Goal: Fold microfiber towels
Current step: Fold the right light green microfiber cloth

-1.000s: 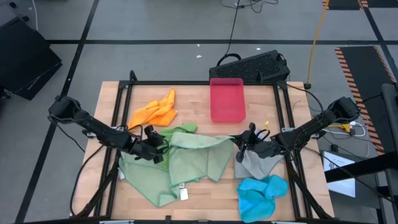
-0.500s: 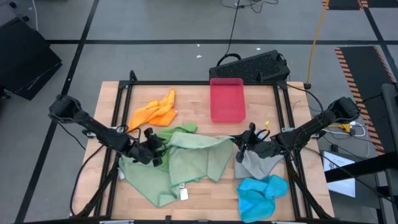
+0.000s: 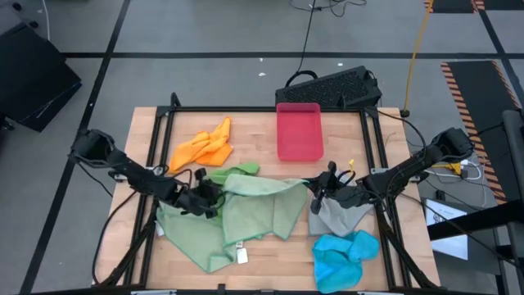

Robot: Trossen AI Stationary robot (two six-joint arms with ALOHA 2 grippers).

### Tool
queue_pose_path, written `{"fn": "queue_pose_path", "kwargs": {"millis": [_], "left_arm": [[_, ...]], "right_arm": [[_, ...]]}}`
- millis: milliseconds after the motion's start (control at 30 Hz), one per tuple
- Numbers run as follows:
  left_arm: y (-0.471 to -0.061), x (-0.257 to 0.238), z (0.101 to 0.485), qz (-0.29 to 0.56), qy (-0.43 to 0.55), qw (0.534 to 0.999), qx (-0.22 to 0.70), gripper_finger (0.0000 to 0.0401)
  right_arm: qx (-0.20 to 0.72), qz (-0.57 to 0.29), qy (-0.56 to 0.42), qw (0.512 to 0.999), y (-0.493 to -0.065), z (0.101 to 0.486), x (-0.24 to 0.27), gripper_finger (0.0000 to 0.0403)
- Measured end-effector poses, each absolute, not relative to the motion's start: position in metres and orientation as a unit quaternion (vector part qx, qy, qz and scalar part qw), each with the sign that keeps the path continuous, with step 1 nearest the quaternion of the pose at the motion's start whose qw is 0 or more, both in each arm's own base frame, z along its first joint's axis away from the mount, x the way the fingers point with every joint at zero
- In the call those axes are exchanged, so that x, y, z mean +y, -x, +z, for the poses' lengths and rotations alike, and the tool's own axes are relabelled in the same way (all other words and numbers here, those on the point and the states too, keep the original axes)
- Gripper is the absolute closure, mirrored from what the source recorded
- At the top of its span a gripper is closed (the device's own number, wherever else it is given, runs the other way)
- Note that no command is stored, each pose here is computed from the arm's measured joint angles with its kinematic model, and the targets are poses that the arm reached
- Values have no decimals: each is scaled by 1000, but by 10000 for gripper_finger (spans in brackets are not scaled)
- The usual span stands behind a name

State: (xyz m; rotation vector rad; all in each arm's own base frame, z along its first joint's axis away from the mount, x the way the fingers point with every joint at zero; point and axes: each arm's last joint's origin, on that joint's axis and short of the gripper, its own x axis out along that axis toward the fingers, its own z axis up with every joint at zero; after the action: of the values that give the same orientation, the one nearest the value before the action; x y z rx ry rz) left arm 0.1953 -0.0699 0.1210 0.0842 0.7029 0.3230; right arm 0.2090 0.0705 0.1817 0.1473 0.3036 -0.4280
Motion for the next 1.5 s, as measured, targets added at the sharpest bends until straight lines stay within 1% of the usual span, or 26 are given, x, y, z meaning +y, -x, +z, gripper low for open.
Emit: {"fn": "queue_pose_path", "kwargs": {"millis": [133, 167, 333, 500, 733, 833, 933, 1067, 1233, 1400, 1500], "left_arm": [[-198, -72, 127, 127, -59, 932, 336, 380], [-199, -73, 130, 126, -57, 933, 333, 389], [-203, -77, 154, 118, -64, 941, 310, 391], [-203, -79, 179, 131, -92, 942, 295, 395], [-198, -76, 205, 142, -119, 931, 315, 397], [-196, -77, 216, 118, -128, 927, 331, 395], [-193, -79, 229, 67, -146, 924, 348, 397], [-190, -81, 244, 12, -131, 928, 349, 397], [-183, -82, 245, -8, -135, 921, 364, 393], [-175, -78, 239, -24, -196, 892, 406, 397], [-173, -71, 241, 21, -257, 879, 401, 391]], "right_arm": [[150, -212, -72, 963, -209, 182, 71, 401], [150, -212, -73, 963, -209, 182, 71, 401], [150, -212, -74, 963, -209, 182, 71, 401], [147, -211, -76, 963, -209, 182, 71, 401], [149, -210, -66, 964, -209, 182, 71, 401], [152, -199, -69, 966, -209, 182, 72, 401], [154, -173, -78, 970, -209, 185, 73, 401], [150, -158, -87, 972, -207, 189, 73, 401], [156, -145, -89, 973, -207, 189, 73, 401], [153, -135, -83, 975, -206, 192, 72, 401], [131, -182, -60, 973, -205, 198, 64, 401]]}}
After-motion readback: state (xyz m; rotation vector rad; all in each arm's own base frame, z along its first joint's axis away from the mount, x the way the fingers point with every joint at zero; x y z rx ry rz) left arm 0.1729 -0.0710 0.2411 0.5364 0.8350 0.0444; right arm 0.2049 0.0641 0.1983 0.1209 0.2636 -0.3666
